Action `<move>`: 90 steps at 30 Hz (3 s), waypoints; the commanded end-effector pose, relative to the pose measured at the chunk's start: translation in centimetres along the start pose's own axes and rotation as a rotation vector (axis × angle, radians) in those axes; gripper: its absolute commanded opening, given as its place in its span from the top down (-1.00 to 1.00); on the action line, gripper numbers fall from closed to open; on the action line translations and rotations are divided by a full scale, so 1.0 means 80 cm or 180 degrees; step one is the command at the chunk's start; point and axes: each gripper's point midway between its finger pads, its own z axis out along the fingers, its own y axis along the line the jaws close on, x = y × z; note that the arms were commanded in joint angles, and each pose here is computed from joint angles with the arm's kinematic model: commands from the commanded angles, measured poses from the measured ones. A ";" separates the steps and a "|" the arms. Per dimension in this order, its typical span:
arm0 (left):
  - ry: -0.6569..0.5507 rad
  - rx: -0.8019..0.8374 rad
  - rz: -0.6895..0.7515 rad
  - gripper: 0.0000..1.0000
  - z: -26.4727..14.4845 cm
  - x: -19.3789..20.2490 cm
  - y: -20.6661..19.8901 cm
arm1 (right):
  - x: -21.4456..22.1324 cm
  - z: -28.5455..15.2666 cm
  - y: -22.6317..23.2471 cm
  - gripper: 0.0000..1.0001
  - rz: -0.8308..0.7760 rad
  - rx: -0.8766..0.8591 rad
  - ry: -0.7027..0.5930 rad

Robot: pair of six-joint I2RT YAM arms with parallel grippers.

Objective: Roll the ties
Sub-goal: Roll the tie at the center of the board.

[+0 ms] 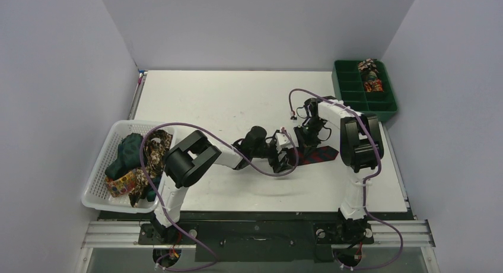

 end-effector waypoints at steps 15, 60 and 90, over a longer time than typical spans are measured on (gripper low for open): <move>-0.0569 -0.0259 -0.0370 -0.40 0.051 -0.036 0.020 | -0.024 0.046 0.000 1.00 0.0103 -0.0050 -0.0140; 0.0672 -0.0123 -0.0009 0.03 -0.005 0.069 0.012 | 0.013 0.011 -0.008 1.00 -0.0069 -0.0293 -0.0040; -0.0204 0.0420 0.0333 0.06 0.053 -0.024 -0.025 | -0.025 0.032 -0.041 1.00 -0.0082 0.0522 -0.0046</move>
